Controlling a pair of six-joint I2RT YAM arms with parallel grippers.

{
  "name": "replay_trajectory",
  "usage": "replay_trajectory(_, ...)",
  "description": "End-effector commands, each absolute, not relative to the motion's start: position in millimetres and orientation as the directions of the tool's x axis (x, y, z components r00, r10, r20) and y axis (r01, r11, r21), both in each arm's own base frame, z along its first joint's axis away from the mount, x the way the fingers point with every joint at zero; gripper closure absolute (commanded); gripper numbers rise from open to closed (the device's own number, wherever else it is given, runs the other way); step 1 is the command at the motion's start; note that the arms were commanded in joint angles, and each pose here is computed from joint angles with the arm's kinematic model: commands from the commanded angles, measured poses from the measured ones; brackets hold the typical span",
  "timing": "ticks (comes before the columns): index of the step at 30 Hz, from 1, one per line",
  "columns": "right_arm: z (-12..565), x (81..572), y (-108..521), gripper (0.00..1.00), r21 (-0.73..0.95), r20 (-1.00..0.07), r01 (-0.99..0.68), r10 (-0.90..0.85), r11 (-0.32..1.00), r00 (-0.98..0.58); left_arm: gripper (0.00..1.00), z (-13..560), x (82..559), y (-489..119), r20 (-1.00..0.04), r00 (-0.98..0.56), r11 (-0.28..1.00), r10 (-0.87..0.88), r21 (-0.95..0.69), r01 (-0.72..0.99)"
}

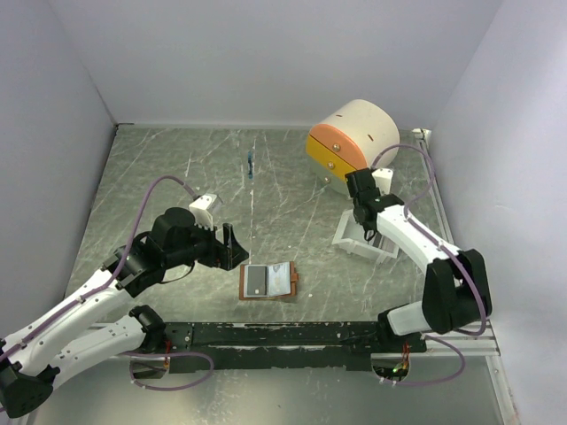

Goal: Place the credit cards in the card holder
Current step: Pick up the credit card from the storage box.

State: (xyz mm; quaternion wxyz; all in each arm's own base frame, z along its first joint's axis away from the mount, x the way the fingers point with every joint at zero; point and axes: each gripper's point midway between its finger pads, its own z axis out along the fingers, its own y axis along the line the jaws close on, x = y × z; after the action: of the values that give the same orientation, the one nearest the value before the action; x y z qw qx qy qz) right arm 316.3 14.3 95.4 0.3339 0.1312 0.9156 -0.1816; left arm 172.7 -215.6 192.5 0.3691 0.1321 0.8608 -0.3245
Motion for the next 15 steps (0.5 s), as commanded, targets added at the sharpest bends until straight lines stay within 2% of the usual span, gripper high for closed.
replay_trajectory(1, 117, 323, 30, 1.00, -0.127, -0.695, 0.331, 0.154, 0.935, -0.702, 0.07, 187, 173, -213, -0.715, -0.698, 0.769, -0.019, -0.457, 0.447)
replay_trajectory(7, 152, 317, 53, 1.00, 0.042, -0.728, 0.259, 0.207, 0.965, -0.654, 0.09, 189, 170, -220, -0.686, -0.727, 0.749, -0.036, -0.500, 0.435)
replay_trajectory(15, 207, 297, 109, 1.00, 0.367, -0.759, -0.001, 0.299, 0.930, -0.578, 0.19, 209, 155, -248, -0.610, -0.783, 0.606, -0.119, -0.669, 0.430)
